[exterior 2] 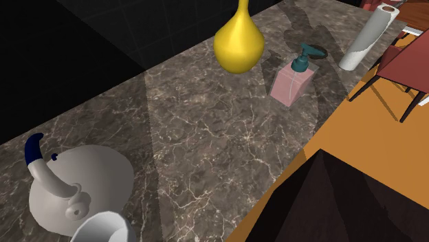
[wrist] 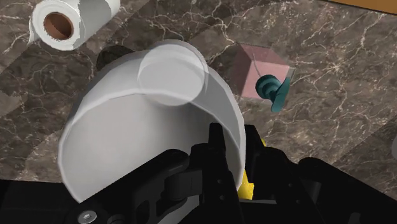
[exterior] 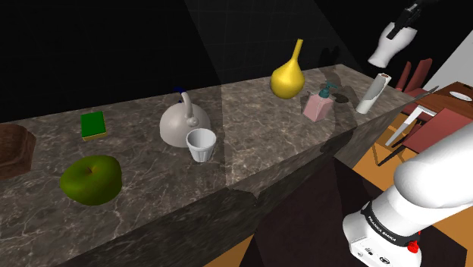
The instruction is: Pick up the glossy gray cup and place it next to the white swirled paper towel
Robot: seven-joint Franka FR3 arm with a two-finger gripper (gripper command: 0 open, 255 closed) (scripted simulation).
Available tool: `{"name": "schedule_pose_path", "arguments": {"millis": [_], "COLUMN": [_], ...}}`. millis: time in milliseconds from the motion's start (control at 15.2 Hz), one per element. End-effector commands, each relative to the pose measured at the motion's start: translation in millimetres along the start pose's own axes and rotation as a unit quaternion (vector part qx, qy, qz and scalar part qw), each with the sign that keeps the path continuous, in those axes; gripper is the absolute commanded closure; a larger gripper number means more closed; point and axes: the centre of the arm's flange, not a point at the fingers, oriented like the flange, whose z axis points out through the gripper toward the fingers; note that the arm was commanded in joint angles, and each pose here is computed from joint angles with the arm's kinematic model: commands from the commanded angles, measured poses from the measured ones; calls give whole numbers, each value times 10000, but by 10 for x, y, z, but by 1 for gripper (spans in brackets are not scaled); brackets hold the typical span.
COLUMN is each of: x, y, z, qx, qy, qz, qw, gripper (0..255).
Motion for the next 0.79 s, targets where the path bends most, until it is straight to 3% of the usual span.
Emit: {"name": "schedule_pose_path", "arguments": {"millis": [0,264,726], "x": [-115,-332,-405], "y": [229,605,643], "z": [-65,-149,211], "qx": [-3,-3,-3], "qy": [1,1,1], "qz": [-12,-12,-12], "qw": [10000,10000,10000], "gripper": [255,255,255]}}
